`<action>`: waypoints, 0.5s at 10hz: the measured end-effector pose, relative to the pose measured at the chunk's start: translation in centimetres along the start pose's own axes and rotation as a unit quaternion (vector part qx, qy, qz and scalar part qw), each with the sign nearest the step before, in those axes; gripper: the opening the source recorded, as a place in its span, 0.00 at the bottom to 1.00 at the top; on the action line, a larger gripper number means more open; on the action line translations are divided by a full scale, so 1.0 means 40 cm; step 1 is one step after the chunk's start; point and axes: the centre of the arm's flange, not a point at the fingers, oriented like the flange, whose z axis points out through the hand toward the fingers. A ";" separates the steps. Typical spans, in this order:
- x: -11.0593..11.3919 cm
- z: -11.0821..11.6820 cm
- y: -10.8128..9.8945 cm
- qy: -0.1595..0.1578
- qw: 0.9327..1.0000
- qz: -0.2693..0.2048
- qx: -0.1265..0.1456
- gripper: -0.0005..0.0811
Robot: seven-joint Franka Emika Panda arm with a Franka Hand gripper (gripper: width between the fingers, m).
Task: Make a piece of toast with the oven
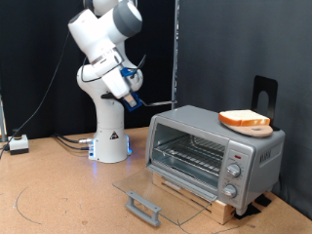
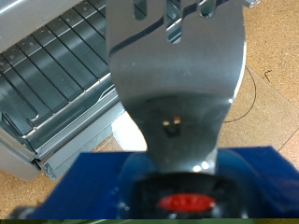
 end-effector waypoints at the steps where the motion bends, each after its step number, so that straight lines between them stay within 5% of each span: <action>1: 0.002 0.000 -0.001 0.000 1.000 0.001 0.000 0.52; 3: 0.029 0.004 -0.021 0.001 1.000 -0.013 0.000 0.52; 5: 0.086 0.029 -0.066 -0.035 0.996 -0.063 -0.049 0.52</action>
